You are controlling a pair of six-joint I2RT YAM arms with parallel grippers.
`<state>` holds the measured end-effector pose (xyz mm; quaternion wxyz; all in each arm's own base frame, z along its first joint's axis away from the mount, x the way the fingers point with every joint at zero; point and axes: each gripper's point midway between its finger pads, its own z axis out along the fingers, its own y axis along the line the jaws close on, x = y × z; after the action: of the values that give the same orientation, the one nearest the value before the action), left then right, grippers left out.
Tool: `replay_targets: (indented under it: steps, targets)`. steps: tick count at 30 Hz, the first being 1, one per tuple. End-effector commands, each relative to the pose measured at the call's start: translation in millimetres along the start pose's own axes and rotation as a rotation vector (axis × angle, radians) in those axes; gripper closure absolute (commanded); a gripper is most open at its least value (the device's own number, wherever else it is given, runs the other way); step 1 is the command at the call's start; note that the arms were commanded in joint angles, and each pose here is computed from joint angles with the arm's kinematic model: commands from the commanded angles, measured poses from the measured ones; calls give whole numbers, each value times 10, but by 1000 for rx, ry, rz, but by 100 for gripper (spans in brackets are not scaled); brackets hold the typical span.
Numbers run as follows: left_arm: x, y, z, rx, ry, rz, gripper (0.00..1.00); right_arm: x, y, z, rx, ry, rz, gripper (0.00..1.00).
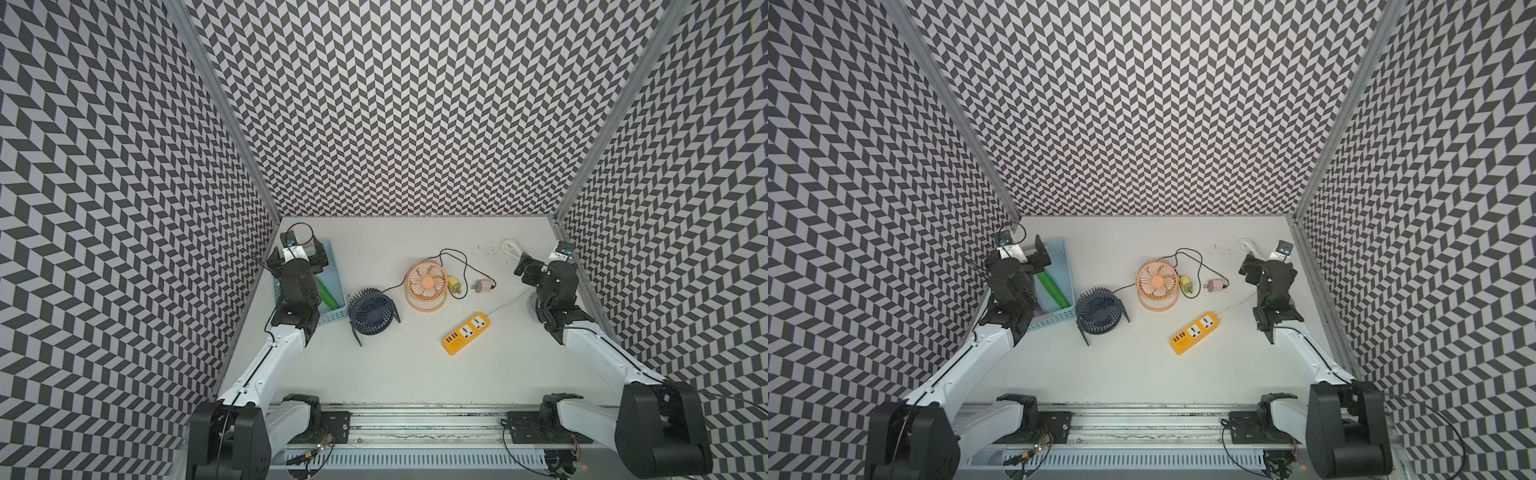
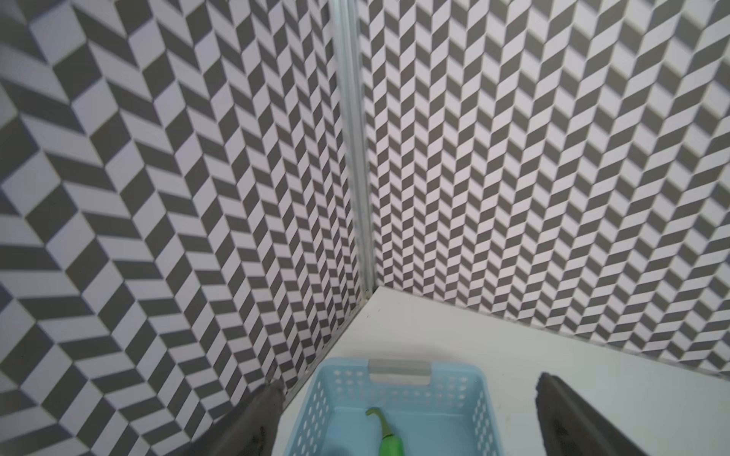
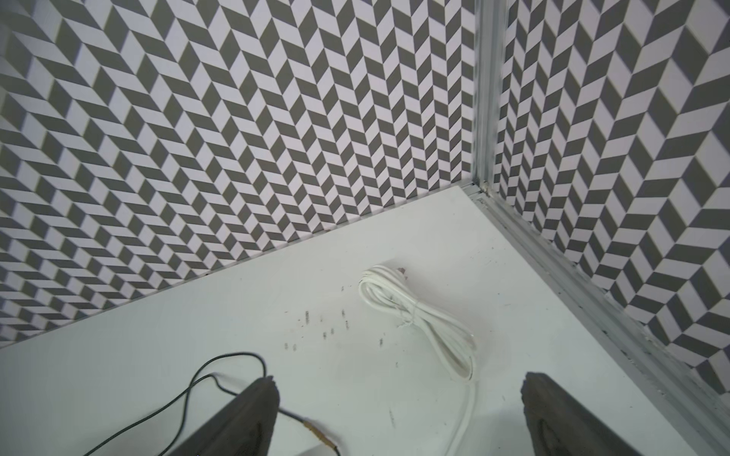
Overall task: Unplug the desk fan from the power strip
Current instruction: Reset both arms
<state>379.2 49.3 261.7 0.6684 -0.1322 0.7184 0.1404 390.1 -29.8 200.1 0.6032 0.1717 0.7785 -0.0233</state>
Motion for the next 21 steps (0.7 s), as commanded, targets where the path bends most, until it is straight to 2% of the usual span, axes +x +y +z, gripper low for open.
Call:
replay_targets:
  steps: [1, 6, 9, 11, 13, 16, 18, 21]
  targets:
    - [328, -167, 90, 127, 14, 13, 7, -198, -4, 86, 34, -119, -11, 0]
    - [892, -211, 9, 180, 46, 36, 8, 197, -216, 208, 134, -69, -64, 1]
    - [1017, -223, -78, 207, 18, 13, 8, 317, -298, 188, 160, -89, -57, 0]
    - [998, -272, -88, 234, -2, 11, 1, 315, -262, 142, 135, -115, -43, 0]
    - [1002, -356, -84, 281, -1, 20, 0, 270, -211, 86, 122, -154, -63, 0]
    - [1014, -458, -99, 341, 1, 29, 0, 401, -240, 104, 136, -130, -81, 0]
    - [976, -459, -186, 367, -58, 7, 0, 397, -228, 65, 129, -161, -76, 1]
    - [1048, -430, -231, 362, -73, -1, 0, 301, -233, -76, 104, -244, -46, 1]
